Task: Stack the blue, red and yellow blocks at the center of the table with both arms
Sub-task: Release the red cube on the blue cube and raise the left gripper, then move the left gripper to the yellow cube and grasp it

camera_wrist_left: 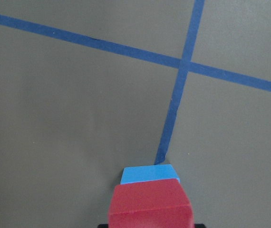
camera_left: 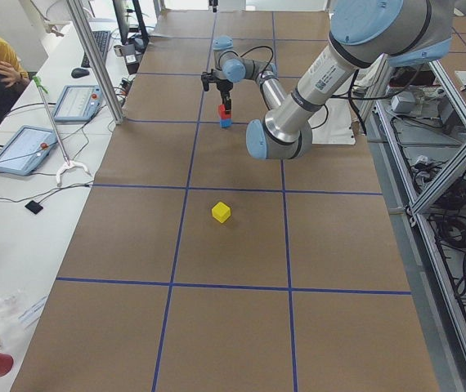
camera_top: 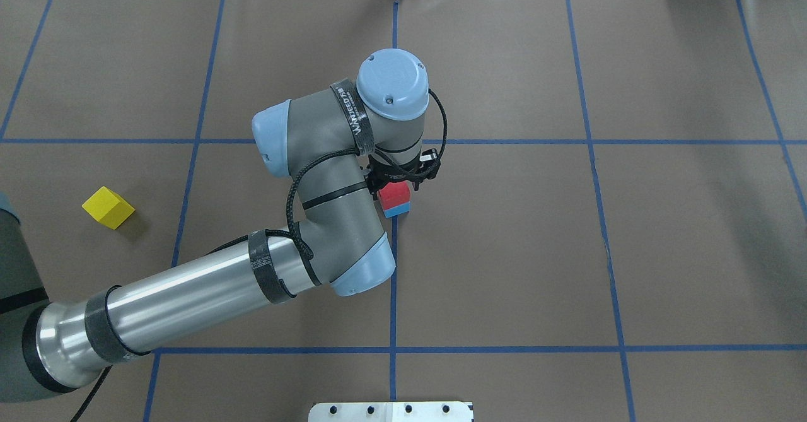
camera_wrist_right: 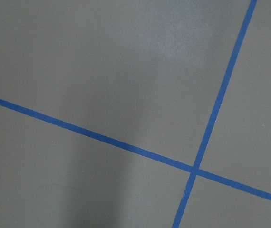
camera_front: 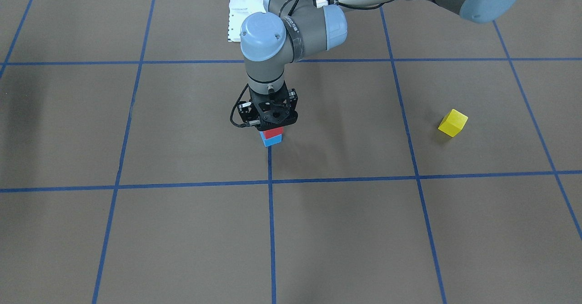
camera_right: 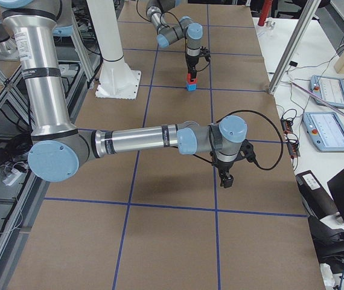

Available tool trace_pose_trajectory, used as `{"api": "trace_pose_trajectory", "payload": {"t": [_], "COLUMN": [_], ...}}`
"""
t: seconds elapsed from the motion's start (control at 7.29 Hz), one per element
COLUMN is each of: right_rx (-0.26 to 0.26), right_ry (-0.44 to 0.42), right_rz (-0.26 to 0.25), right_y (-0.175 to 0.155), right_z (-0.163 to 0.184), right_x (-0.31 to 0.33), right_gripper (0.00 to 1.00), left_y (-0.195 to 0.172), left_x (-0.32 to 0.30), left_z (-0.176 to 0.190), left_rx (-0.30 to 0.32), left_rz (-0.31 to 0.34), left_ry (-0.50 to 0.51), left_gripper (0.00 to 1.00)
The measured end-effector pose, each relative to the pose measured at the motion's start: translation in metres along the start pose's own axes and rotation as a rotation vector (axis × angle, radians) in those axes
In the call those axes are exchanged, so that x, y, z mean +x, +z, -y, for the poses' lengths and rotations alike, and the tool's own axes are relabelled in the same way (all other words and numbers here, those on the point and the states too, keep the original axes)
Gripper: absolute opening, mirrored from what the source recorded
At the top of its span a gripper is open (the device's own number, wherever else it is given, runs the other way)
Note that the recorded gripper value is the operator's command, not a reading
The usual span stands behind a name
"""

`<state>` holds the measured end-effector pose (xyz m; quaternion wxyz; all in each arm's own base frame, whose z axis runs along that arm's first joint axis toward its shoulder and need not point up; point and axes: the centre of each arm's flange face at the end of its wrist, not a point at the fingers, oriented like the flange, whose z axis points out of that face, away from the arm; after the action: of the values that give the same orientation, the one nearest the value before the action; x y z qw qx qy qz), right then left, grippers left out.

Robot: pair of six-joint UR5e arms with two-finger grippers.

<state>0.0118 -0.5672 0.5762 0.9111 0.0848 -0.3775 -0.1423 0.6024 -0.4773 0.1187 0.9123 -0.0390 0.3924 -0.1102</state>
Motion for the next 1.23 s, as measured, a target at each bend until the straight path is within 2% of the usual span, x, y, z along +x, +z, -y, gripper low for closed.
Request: {"api": "trace_pose_trajectory", "payload": {"t": [0.27, 0.41, 0.55, 0.82, 0.96, 1.23], "right_rx": [0.001, 0.001, 0.002, 0.002, 0.003, 0.004], "right_ry": [-0.001, -0.001, 0.000, 0.001, 0.002, 0.004], "right_rz": [0.000, 0.000, -0.001, -0.002, -0.002, -0.002], "right_y": [-0.001, -0.001, -0.001, -0.001, -0.001, -0.001], "right_z": [0.001, 0.001, 0.002, 0.002, 0.003, 0.002], "right_x": [0.000, 0.000, 0.000, 0.000, -0.001, -0.001], "right_gripper": [1.00, 1.00, 1.00, 1.00, 1.00, 1.00], "left_y": [-0.036, -0.048, -0.055, -0.063, -0.064, -0.050], "left_x": [-0.031, -0.080, -0.140, -0.271, -0.328, -0.415], "left_z": [0.018, 0.035, 0.049, 0.084, 0.102, 0.112], "left_rx": [0.005, 0.007, 0.019, 0.044, 0.030, -0.004], "left_rz": [-0.033, -0.035, -0.028, 0.032, 0.053, 0.045], "left_ry": [0.067, 0.143, 0.242, 0.505, 0.629, 0.805], "left_gripper": [0.99, 0.99, 0.99, 0.99, 0.99, 0.99]}}
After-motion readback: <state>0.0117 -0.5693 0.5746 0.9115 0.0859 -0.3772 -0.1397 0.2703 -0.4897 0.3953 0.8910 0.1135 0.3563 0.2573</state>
